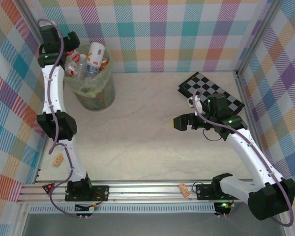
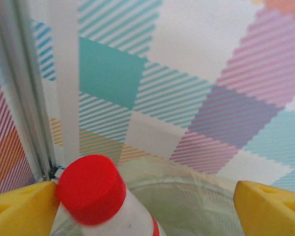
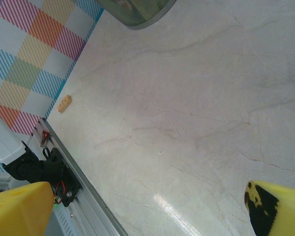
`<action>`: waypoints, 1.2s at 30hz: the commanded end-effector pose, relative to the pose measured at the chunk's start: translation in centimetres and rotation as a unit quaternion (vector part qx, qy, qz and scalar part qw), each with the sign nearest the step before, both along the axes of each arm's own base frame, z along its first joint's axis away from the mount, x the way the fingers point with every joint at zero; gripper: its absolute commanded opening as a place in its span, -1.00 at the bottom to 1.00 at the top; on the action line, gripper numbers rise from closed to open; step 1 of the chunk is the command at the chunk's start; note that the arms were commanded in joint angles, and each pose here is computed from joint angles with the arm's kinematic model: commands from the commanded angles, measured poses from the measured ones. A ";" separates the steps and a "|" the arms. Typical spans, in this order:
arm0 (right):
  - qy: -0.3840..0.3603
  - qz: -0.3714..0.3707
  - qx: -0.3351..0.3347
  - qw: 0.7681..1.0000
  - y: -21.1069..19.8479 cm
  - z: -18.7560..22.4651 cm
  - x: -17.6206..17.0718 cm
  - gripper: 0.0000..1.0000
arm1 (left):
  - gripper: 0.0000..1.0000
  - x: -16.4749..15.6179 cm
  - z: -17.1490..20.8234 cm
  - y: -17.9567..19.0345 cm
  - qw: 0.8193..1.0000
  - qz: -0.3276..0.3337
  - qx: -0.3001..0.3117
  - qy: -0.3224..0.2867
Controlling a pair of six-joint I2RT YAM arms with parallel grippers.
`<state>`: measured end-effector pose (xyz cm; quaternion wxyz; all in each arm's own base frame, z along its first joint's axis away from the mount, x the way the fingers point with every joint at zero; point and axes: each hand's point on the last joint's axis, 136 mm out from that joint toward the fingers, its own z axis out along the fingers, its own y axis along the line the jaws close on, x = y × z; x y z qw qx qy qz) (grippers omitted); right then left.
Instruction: Put the plastic bottles in the bin
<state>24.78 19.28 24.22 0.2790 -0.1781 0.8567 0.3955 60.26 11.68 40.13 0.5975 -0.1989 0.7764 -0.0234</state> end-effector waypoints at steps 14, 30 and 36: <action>0.009 0.019 0.002 1.000 0.5 -0.3 -0.8 0.98 | 0.02 -1.0 2.2 4.1 0.994 0.054 -0.082 -0.051; 0.007 0.020 -0.001 1.000 0.6 -0.2 -1.0 0.98 | -0.32 -0.7 -4.4 4.2 0.994 0.049 -0.093 0.033; 0.005 0.020 0.003 1.000 0.8 0.0 -0.7 0.98 | -0.32 -1.3 -4.6 3.6 0.994 0.037 -0.096 0.042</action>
